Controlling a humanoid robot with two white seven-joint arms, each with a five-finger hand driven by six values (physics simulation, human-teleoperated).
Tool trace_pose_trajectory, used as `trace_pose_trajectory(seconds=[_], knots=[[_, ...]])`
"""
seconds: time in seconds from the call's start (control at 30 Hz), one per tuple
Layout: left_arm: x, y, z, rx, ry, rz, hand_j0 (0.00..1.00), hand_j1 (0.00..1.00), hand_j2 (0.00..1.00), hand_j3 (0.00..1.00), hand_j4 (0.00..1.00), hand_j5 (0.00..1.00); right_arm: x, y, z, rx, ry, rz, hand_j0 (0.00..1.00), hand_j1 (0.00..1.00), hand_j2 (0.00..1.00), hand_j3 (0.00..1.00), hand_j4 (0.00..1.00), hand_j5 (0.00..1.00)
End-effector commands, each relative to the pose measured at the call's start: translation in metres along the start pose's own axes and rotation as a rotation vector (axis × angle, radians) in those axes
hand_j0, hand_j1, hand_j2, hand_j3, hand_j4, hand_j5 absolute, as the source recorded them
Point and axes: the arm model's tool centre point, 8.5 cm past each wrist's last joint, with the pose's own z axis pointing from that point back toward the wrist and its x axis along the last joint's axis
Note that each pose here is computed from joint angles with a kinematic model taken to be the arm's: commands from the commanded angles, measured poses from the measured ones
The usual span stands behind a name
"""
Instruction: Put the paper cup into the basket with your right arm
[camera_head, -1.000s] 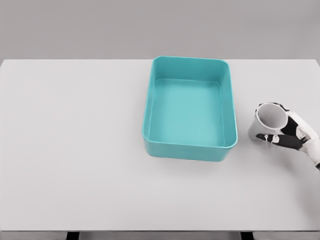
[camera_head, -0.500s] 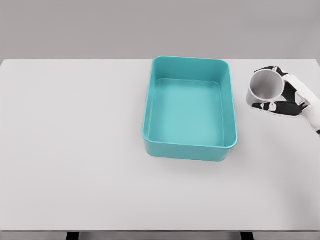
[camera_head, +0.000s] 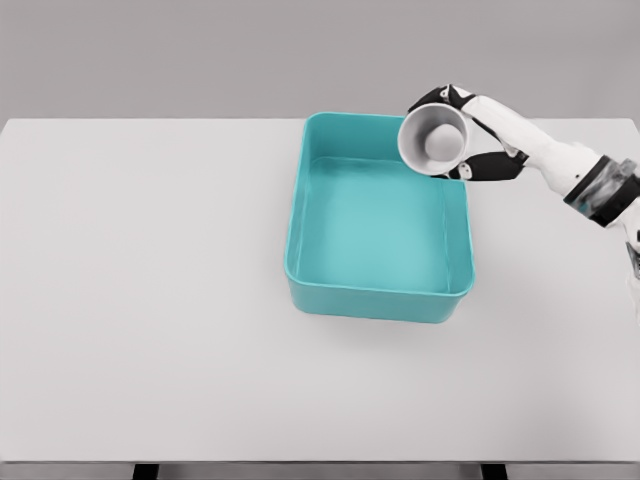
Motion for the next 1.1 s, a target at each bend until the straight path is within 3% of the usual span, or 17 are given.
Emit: trace_pose_trajectory(seconds=[0.0, 0.23, 0.43, 0.53, 0.63, 0.67, 0.7, 0.73, 1.0, 1.07], knots=[[0.0, 0.0, 0.0, 0.0, 0.0, 0.0, 1.0, 1.0, 1.0, 1.0, 1.0, 1.0, 0.001, 0.016, -0.01, 0.053, 0.009, 0.026, 0.41, 0.41, 0.41, 0.41, 0.41, 0.41], [0.0, 0.0, 0.0, 0.0, 0.0, 0.0, 1.0, 1.0, 1.0, 1.0, 1.0, 1.0, 0.02, 0.015, -0.039, 0.175, -0.014, 0.149, 0.41, 0.41, 0.41, 0.41, 0.41, 0.41], [0.0, 0.0, 0.0, 0.0, 0.0, 0.0, 1.0, 1.0, 1.0, 1.0, 1.0, 1.0, 0.014, 0.01, -0.028, 0.264, 0.032, 0.226, 0.41, 0.41, 0.41, 0.41, 0.41, 0.41], [0.0, 0.0, 0.0, 0.0, 0.0, 0.0, 1.0, 1.0, 1.0, 1.0, 1.0, 1.0, 0.018, 0.019, -0.032, 0.344, 0.046, 0.317, 0.41, 0.41, 0.41, 0.41, 0.41, 0.41], [0.0, 0.0, 0.0, 0.0, 0.0, 0.0, 1.0, 1.0, 1.0, 1.0, 1.0, 1.0, 0.019, 0.019, -0.031, 0.395, 0.053, 0.363, 0.43, 0.43, 0.43, 0.43, 0.43, 0.43], [0.0, 0.0, 0.0, 0.0, 0.0, 0.0, 1.0, 1.0, 1.0, 1.0, 1.0, 1.0, 0.019, 0.02, -0.032, 0.4, 0.051, 0.363, 0.48, 0.48, 0.48, 0.48, 0.48, 0.48], [0.0, 0.0, 0.0, 0.0, 0.0, 0.0, 1.0, 1.0, 1.0, 1.0, 1.0, 1.0, 0.022, 0.024, -0.033, 0.412, 0.046, 0.375, 0.62, 0.62, 0.62, 0.62, 0.62, 0.62], [0.0, 0.0, 0.0, 0.0, 0.0, 0.0, 1.0, 1.0, 1.0, 1.0, 1.0, 1.0, 0.022, 0.024, -0.033, 0.418, 0.055, 0.404, 0.88, 0.88, 0.88, 0.88, 0.88, 0.88], [0.0, 0.0, 0.0, 0.0, 0.0, 0.0, 1.0, 1.0, 1.0, 1.0, 1.0, 1.0, 0.029, 0.018, -0.035, 0.4, 0.042, 0.422, 0.98, 0.98, 0.98, 0.98, 0.98, 0.98], [0.0, 0.0, 0.0, 0.0, 0.0, 0.0, 1.0, 1.0, 1.0, 1.0, 1.0, 1.0, 0.039, -0.004, -0.03, 0.33, 0.026, 0.427, 0.99, 0.99, 0.99, 0.99, 0.99, 0.99]])
